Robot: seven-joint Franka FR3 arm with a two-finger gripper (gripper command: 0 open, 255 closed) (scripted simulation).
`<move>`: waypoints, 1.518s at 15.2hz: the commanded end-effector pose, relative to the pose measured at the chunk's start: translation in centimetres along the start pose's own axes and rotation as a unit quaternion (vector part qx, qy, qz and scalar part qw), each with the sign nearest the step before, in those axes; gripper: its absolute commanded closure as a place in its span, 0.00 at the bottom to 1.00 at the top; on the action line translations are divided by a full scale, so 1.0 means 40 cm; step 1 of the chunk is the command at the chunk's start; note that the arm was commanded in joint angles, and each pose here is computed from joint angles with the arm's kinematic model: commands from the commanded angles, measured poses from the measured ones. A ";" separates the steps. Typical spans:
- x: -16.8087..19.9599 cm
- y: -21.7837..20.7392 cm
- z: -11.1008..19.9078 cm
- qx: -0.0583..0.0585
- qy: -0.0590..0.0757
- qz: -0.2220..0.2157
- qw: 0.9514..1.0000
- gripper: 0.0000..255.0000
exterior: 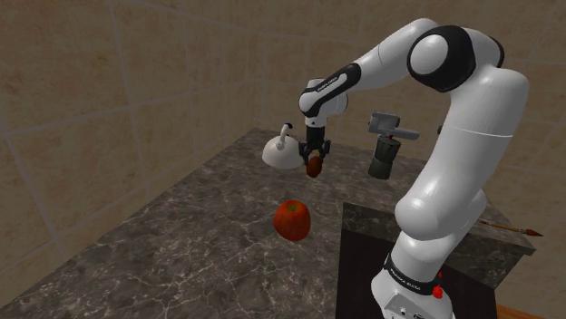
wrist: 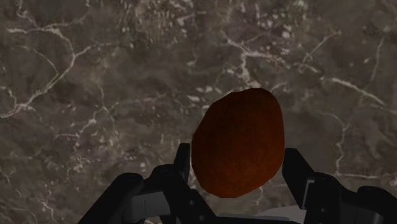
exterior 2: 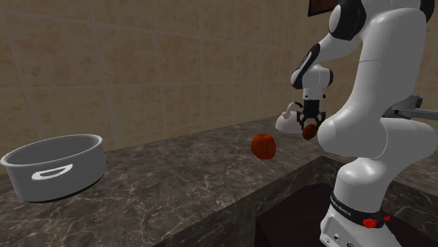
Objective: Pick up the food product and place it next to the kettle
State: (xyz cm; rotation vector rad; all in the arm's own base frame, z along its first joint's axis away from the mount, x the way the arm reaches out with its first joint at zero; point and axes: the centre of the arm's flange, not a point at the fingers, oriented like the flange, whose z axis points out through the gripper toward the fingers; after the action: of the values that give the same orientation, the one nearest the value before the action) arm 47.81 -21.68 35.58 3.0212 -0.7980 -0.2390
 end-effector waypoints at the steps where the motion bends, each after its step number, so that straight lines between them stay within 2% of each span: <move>1: -0.001 -0.003 0.019 -0.001 -0.008 0.000 1.000 1.00; 5: -0.001 -0.003 0.019 -0.001 -0.008 0.000 1.000 1.00; 6: 0.001 -0.003 0.020 -0.001 -0.008 0.000 1.000 0.00; 11: -0.001 -0.003 0.019 -0.001 -0.008 0.000 1.000 0.00; 15: 0.001 -0.003 -0.106 -0.001 -0.008 0.000 1.000 0.00; 23: 0.001 -0.003 -0.106 -0.001 -0.008 0.000 1.000 0.00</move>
State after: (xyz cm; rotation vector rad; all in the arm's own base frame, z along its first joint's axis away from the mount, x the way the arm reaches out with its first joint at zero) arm 48.53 -21.73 39.74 3.0222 -0.7971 -0.2625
